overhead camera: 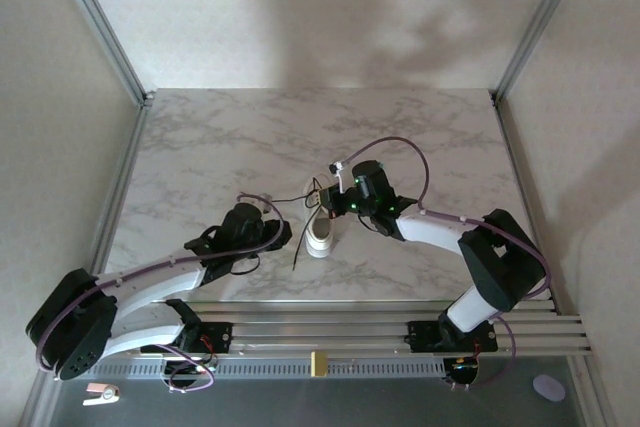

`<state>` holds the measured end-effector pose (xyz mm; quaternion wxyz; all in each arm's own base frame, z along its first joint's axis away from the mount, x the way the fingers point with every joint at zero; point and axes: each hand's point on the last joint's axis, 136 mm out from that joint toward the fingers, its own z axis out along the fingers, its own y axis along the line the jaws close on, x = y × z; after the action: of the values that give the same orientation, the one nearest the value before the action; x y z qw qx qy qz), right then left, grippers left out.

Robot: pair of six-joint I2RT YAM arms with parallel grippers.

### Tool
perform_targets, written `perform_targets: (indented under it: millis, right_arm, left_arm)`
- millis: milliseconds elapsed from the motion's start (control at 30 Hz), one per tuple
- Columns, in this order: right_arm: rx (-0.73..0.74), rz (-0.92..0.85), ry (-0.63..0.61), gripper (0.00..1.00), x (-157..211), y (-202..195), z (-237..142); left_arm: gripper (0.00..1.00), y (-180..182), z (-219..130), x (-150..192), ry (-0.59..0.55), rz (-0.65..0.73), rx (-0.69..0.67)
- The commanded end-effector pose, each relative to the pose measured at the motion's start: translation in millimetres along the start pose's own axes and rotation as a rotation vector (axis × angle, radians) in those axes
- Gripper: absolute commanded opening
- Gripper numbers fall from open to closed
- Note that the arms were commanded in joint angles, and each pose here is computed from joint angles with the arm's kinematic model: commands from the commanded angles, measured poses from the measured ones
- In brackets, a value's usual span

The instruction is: Tie the shoes

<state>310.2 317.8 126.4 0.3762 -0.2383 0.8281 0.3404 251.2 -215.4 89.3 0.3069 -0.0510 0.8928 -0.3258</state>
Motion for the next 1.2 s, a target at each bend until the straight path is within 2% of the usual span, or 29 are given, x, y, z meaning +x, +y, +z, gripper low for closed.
perform_targets:
  millis: [0,267,467,767,800,1000,1167]
  right_arm:
    - [-0.034,0.000,-0.031,0.00,-14.9,6.9,-9.3]
    - [-0.037,0.002,-0.017,0.00,-11.6,5.8,-8.8]
    - [-0.043,0.002,-0.013,0.00,-11.0,6.9,-8.9]
    - [-0.050,0.004,-0.007,0.00,-9.5,7.7,-8.2]
    - [-0.050,0.004,-0.005,0.00,-9.0,7.4,-8.3]
    - [-0.050,0.004,-0.004,0.00,-8.8,7.3,-7.9]
    - [-0.028,-0.003,-0.002,0.00,-8.7,4.0,-9.2]
  left_arm:
    - [0.21,-4.0,8.8,11.5,0.028,0.118,0.023]
    - [0.25,-0.3,29.0,39.7,0.123,0.230,-0.042]
    - [0.27,3.5,40.8,41.3,0.120,0.280,-0.128]
    - [0.23,16.6,51.2,41.3,0.118,0.310,-0.223]
    - [0.22,17.1,51.7,40.8,0.115,0.313,-0.231]
    - [0.01,22.1,49.8,37.6,0.090,0.293,-0.257]
    - [0.00,24.8,34.0,33.9,0.043,0.242,-0.246]
